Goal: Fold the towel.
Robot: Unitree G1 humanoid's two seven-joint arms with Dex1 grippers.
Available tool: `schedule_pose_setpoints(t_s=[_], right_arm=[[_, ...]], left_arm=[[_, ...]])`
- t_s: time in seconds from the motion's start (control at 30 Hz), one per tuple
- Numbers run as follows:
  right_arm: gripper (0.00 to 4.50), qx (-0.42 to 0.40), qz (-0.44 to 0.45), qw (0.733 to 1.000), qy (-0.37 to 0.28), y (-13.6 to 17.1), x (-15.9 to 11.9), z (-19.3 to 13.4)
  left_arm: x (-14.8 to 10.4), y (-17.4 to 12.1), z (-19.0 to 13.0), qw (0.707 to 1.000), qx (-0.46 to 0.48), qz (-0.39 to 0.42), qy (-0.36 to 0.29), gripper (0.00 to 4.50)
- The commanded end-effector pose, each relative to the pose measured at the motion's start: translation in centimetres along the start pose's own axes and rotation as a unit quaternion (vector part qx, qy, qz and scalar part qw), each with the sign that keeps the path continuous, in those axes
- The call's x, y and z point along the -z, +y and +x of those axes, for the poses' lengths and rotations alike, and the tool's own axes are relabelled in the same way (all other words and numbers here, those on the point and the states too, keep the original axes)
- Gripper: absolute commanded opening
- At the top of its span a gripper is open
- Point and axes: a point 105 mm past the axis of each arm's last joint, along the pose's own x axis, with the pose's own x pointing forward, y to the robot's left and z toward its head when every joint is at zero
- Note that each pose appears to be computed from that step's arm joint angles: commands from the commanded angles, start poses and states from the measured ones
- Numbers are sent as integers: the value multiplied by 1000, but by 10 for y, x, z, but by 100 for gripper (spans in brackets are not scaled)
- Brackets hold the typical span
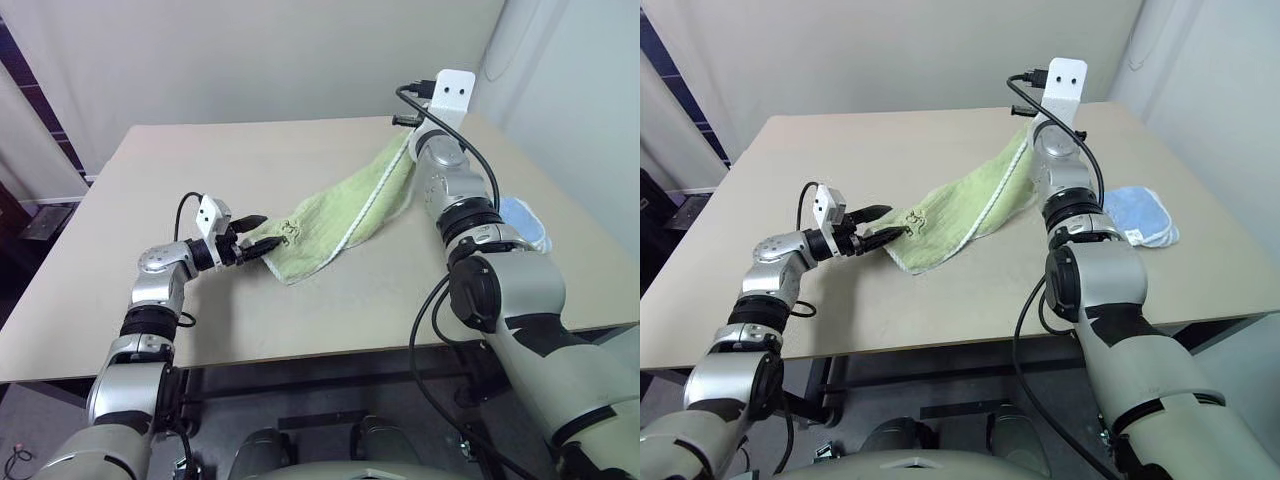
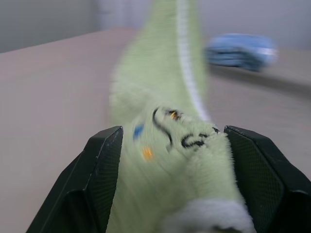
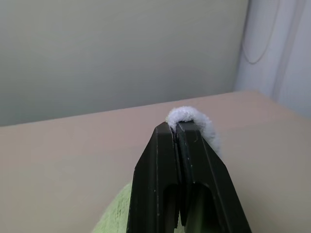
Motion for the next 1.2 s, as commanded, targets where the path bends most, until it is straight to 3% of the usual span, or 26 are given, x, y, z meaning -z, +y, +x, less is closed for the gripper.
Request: schedule_pose_setpoints(t_s=[0.03, 0.17, 0.33, 0.5, 0.63, 0.73, 0.83, 0.87, 0.97, 1.07, 1.2], right_arm=[[2, -10, -4, 999, -40, 4, -20, -1], [2, -19, 4, 999, -38, 9, -16, -2], [2, -20, 15, 999, -31, 10, -12, -3], [2, -29, 16, 999, -27, 13, -10, -3], [2, -37, 15, 999, -22, 16, -8, -4], [2, -41, 10, 999, -16, 17, -3, -4], [0, -45, 8, 999, -13, 18, -2, -4], [0, -46, 8, 999, -12, 18, -1, -4], [0, -48, 7, 999, -9, 18, 1, -4], [0, -51, 9, 999, -8, 19, 2, -5], [0, -55, 10, 998, -4, 21, 5, -5]], left_arm=[[-33, -4, -14, 997, 38, 61, 8, 353], [-41, 23, -29, 992, -36, 116, 44, 353], [-28, 60, -41, 977, -153, 128, 80, 353], [5, 57, -49, 973, -133, 111, 153, 353], [12, 70, -53, 955, -182, 142, 184, 353], [19, 73, -54, 955, -192, 113, 194, 353], [27, 62, -62, 965, -144, 80, 205, 409], [27, 60, -65, 967, -132, 72, 204, 446], [18, 57, -77, 973, -105, 47, 198, 446], [8, 58, -94, 970, -99, 71, 211, 446], [-21, 56, -93, 979, -73, 92, 165, 446]])
